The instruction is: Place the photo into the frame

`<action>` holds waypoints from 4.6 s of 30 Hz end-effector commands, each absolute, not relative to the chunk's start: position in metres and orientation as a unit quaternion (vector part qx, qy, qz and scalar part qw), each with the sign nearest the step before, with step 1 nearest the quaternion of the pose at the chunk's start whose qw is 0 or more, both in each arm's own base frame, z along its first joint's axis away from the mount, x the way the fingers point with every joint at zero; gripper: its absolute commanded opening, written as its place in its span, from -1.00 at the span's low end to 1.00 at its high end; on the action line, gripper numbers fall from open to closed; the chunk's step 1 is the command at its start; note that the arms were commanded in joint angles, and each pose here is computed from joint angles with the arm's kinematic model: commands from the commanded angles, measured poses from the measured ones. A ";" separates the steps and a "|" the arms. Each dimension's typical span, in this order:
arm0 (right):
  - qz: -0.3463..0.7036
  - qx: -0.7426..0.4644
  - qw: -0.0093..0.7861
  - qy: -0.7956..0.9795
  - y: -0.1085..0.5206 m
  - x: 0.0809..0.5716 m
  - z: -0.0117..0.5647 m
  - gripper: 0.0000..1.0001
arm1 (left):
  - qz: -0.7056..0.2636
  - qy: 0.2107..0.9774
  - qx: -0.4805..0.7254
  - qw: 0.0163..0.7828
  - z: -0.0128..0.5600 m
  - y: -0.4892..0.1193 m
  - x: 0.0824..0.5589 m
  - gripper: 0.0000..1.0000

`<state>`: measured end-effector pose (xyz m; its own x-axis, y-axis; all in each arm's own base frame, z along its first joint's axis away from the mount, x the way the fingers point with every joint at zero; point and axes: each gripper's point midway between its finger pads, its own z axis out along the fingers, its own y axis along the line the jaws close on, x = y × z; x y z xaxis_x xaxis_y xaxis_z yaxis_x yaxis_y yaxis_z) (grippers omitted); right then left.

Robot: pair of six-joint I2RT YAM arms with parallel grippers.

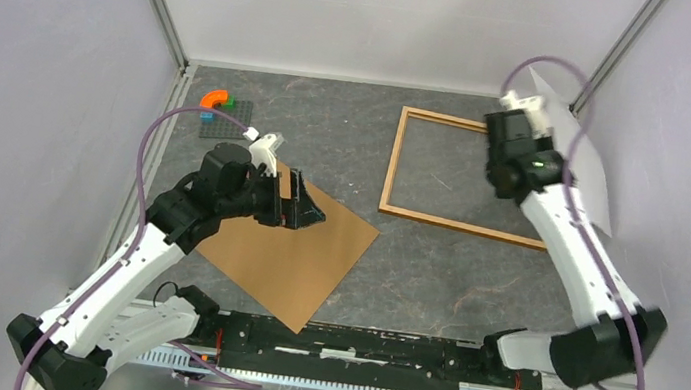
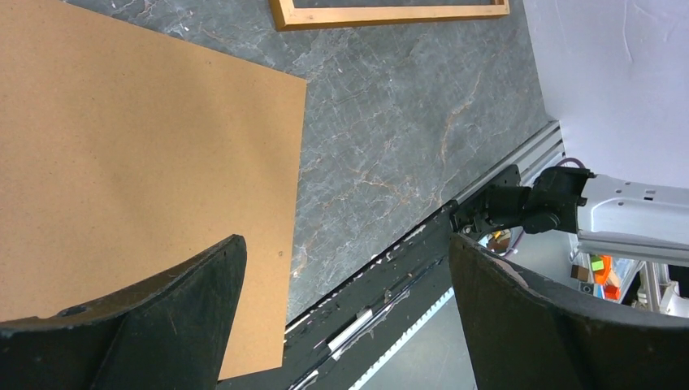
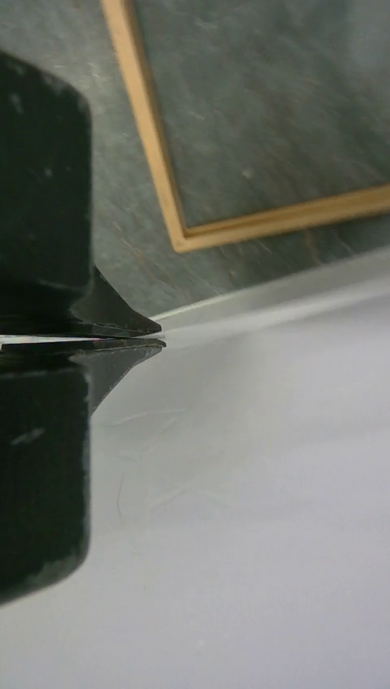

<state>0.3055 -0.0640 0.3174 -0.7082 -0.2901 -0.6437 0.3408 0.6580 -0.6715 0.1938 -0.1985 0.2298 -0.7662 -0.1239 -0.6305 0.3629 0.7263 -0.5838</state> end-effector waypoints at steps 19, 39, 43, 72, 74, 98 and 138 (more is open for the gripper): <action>-0.370 -0.092 0.270 0.884 0.136 0.367 0.121 -1.00 | -0.335 0.866 0.079 0.363 0.234 -0.191 0.204 1.00; -0.338 -0.014 0.273 0.900 0.152 0.332 0.103 -1.00 | -0.353 0.867 0.102 0.336 0.227 -0.202 0.199 1.00; -0.312 -0.001 0.296 0.903 0.176 0.358 0.112 -1.00 | -0.356 0.866 0.104 0.334 0.228 -0.202 0.196 1.00; -0.314 0.106 0.296 0.896 0.141 0.399 0.101 -1.00 | -0.345 0.878 0.109 0.312 0.220 -0.202 0.197 1.00; -0.313 0.112 0.299 0.894 0.140 0.398 0.102 -0.99 | -0.346 0.878 0.109 0.312 0.221 -0.201 0.195 1.00; -0.247 0.110 0.305 0.913 0.163 0.405 0.080 -0.89 | -0.346 0.877 0.109 0.315 0.225 -0.198 0.191 1.00; 0.295 -0.233 0.390 0.840 0.321 0.340 0.211 0.91 | -0.261 0.904 0.060 0.333 0.204 -0.164 0.194 1.00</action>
